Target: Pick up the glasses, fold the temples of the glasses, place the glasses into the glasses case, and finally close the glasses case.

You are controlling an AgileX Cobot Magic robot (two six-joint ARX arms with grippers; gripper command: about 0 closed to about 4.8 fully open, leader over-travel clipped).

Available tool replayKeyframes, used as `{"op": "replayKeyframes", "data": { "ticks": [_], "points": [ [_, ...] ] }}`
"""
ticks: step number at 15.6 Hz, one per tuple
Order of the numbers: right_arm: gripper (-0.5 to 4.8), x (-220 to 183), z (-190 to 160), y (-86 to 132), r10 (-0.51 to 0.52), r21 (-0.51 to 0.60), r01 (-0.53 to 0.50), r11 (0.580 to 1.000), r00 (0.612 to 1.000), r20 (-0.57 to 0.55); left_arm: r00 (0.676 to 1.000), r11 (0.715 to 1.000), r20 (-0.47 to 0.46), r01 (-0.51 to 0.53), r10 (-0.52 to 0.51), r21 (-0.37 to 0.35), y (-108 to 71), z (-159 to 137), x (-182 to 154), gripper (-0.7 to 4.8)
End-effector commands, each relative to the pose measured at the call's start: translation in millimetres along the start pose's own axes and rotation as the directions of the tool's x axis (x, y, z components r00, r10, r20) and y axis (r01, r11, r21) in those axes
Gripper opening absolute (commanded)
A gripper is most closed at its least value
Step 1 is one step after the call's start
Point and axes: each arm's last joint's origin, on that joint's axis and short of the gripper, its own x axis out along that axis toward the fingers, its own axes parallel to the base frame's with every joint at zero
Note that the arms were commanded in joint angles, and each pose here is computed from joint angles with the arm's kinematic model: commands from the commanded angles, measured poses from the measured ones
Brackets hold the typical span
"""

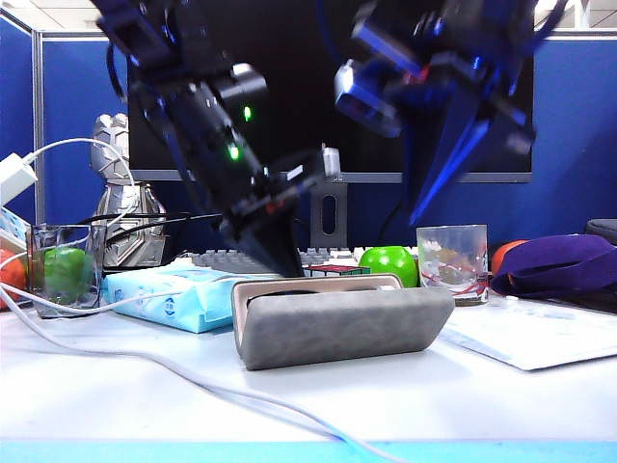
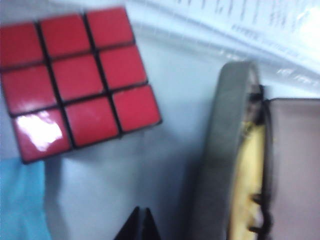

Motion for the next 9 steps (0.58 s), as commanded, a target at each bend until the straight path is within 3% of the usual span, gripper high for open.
{"op": "replayKeyframes", "data": {
  "ticks": [1,5,9],
  "points": [
    [-0.05,18.5,-3.3,0.7,0.013,-0.026,-0.011,1.000,0.999,0.043,0.999,0.999,-0.002,0.037,-0.037,-0.010,1.3,-1.8,7.5,-0.06],
    [-0.05,47.4,-15.4,-8.7,0.018,-0.022,-0.017,1.000,0.998,0.058,0.995,0.995,-0.002,0.098,-0.098,-0.021,1.4,-4.6,13.7,-0.06],
    [-0.04,74.3,-23.8,-17.5,0.031,-0.024,-0.027,0.999,0.987,0.158,0.993,0.993,-0.020,0.112,-0.113,-0.032,0.7,-6.9,14.7,-0.06]
  ]
}}
